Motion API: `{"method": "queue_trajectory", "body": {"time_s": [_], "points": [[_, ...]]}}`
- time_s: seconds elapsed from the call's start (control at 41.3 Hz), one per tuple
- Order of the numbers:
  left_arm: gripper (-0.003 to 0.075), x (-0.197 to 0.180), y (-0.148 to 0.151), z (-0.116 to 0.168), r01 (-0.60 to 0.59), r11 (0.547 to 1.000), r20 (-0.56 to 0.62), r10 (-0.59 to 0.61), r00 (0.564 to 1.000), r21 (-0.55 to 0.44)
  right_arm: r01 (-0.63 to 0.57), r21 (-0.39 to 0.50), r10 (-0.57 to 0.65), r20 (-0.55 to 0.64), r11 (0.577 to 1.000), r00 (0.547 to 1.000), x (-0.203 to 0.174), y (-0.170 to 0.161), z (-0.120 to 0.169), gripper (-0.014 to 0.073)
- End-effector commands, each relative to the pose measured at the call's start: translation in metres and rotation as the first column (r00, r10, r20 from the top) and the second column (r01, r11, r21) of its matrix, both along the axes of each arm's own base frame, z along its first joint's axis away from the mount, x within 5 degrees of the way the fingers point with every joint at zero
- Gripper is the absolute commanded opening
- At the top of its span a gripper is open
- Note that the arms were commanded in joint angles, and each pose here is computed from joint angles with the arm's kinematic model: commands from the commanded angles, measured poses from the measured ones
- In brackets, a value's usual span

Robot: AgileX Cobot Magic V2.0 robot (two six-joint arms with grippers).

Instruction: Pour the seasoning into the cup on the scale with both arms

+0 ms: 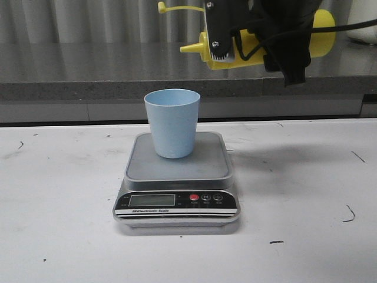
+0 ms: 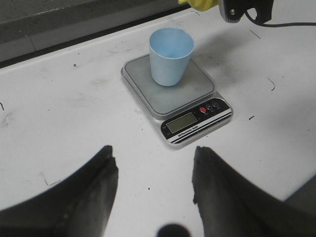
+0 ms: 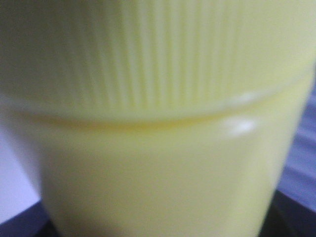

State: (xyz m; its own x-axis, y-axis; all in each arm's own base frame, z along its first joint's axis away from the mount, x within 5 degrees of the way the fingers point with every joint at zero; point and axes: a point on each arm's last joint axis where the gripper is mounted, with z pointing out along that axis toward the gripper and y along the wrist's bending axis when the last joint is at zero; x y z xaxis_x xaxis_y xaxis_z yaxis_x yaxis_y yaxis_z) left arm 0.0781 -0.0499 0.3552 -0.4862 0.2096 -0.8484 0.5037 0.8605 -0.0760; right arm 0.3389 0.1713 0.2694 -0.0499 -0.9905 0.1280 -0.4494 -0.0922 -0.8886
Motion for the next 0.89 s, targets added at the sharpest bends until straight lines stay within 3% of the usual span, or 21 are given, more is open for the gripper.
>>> {"method": "queue_trajectory", "body": {"time_s": [0.0,0.169,0.484,0.556,0.701,0.871], "points": [[0.0346,0.002,-0.002,0.013,0.000,0.998,0.067,0.004,0.998,-0.058,-0.089,-0.176,0.115,0.140,0.980,0.984,-0.001,-0.001,0.029,0.0383],[0.0346,0.002,-0.002,0.013,0.000,0.998,0.067,0.004,0.998,-0.058,-0.157,-0.341,0.219,0.154,0.927,0.963,-0.002,0.000,0.024,0.0383],[0.0346,0.002,-0.002,0.013,0.000,0.998,0.067,0.004,0.998,-0.058,-0.115,-0.357,0.186,0.172,0.927,0.967,-0.002,-0.003,0.025,0.0383],[0.0346,0.002,-0.002,0.013,0.000,0.998,0.067,0.004,0.998,-0.058,-0.101,-0.302,0.159,0.175,0.948,0.972,-0.002,-0.004,0.024,0.0383],[0.0345,0.002,-0.002,0.013,0.000,0.998,0.067,0.004,0.998,-0.058,-0.026,-0.046,0.034,0.173,0.999,0.984,-0.004,-0.005,0.020,0.0383],[0.0345,0.002,-0.002,0.013,0.000,0.998,0.067,0.004,0.998,-0.058,0.070,0.222,-0.105,0.149,0.973,0.983,-0.005,-0.006,0.016,0.0383]]}}
